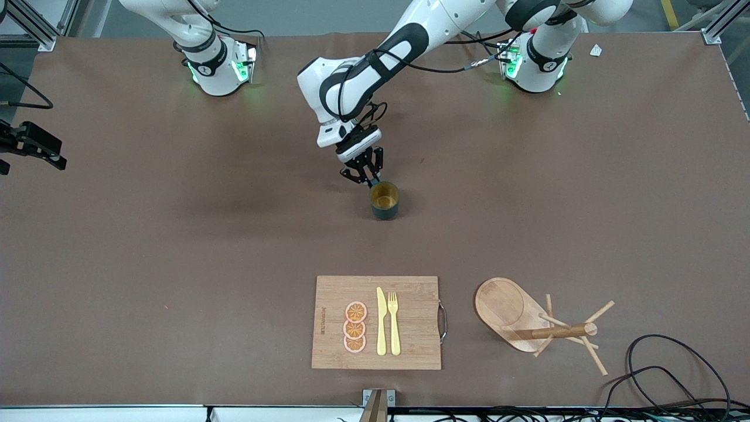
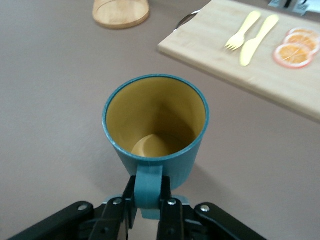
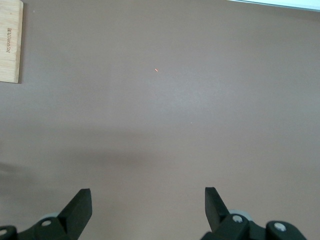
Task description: Pass cup and hang on rack
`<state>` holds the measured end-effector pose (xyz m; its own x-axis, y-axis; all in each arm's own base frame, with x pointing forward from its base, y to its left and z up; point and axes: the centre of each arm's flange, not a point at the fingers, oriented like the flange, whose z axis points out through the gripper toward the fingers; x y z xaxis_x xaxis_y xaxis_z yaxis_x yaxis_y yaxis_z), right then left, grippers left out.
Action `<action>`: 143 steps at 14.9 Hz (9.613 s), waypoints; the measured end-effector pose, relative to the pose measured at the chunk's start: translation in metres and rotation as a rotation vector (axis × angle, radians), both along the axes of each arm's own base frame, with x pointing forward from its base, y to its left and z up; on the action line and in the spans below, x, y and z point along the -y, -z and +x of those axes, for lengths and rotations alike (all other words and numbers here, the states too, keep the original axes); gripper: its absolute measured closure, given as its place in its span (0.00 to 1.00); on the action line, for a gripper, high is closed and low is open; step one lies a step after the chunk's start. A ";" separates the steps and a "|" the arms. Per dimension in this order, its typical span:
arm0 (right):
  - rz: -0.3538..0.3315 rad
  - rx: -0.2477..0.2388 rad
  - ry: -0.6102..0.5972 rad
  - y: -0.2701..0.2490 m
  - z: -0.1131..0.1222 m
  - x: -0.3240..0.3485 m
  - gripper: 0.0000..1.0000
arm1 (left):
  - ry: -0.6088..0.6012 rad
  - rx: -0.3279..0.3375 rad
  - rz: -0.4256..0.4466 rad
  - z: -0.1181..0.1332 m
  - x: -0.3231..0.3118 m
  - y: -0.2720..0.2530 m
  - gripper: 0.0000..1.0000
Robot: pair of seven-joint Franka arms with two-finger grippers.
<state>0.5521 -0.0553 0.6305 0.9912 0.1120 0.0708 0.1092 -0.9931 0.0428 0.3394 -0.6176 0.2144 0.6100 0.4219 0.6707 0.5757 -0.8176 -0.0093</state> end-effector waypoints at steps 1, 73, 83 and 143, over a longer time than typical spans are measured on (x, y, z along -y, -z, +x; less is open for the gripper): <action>0.000 0.000 0.000 0.000 0.000 0.000 0.00 | -0.012 -0.006 -0.024 0.010 0.003 -0.015 0.79; -0.002 -0.005 -0.031 0.001 0.000 -0.001 0.00 | -0.345 -0.595 -1.652 0.413 -0.589 -0.157 0.79; -0.002 -0.006 -0.031 0.001 0.000 -0.001 0.00 | -0.349 -0.595 -1.654 0.413 -0.595 -0.148 0.79; 0.045 -0.026 -0.011 0.004 0.002 -0.009 0.00 | 0.553 -0.730 -0.231 0.185 -0.546 -0.438 0.00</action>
